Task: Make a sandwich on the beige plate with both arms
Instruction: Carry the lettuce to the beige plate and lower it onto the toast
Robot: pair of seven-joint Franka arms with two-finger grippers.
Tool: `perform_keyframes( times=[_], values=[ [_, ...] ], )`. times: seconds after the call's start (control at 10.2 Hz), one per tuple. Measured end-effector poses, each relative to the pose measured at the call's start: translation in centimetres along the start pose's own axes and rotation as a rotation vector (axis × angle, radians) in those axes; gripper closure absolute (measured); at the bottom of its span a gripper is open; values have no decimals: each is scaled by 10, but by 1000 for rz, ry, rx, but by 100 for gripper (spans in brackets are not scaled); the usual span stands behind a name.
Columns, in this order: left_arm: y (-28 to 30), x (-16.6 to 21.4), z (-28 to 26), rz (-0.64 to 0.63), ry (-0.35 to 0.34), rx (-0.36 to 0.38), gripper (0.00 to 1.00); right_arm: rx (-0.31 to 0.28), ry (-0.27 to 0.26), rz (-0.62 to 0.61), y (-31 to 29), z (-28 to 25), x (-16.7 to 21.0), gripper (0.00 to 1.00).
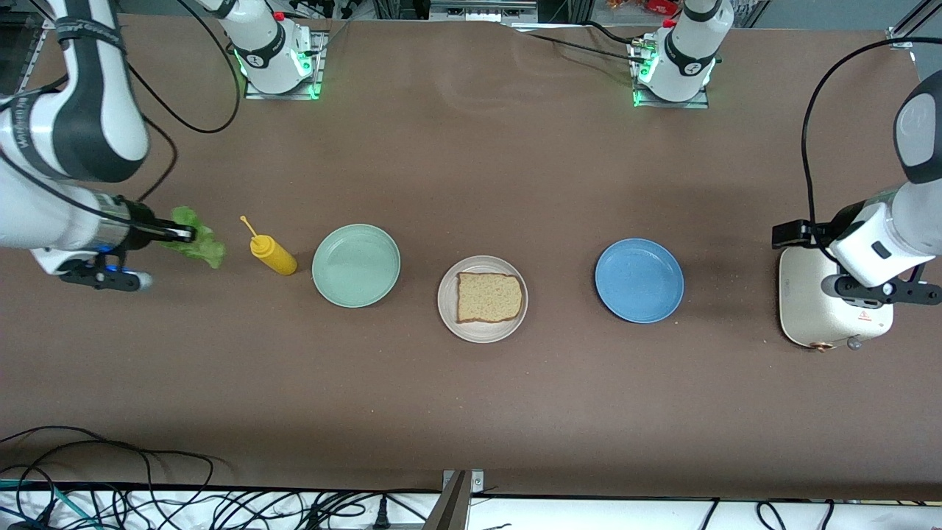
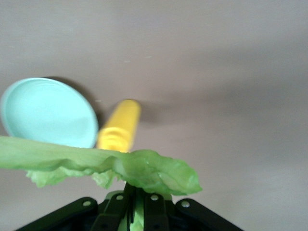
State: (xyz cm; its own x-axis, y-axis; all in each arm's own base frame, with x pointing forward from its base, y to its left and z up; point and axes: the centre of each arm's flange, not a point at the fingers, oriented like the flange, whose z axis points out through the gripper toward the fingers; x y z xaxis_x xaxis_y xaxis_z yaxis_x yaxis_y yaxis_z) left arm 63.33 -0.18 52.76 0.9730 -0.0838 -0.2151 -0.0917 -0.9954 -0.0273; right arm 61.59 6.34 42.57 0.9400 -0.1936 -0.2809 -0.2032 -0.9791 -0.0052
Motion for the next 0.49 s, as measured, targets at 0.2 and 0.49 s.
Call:
perform_keyframes(
  times=[0.2,0.49],
  values=[
    [-5,-21,-29,-7,39,-7,0,-4,-12,80,-77,14,-13,91],
    [-16,-65,-53,-22,66,-32,0,47,-9,274,-177,35,-27,91]
  ],
)
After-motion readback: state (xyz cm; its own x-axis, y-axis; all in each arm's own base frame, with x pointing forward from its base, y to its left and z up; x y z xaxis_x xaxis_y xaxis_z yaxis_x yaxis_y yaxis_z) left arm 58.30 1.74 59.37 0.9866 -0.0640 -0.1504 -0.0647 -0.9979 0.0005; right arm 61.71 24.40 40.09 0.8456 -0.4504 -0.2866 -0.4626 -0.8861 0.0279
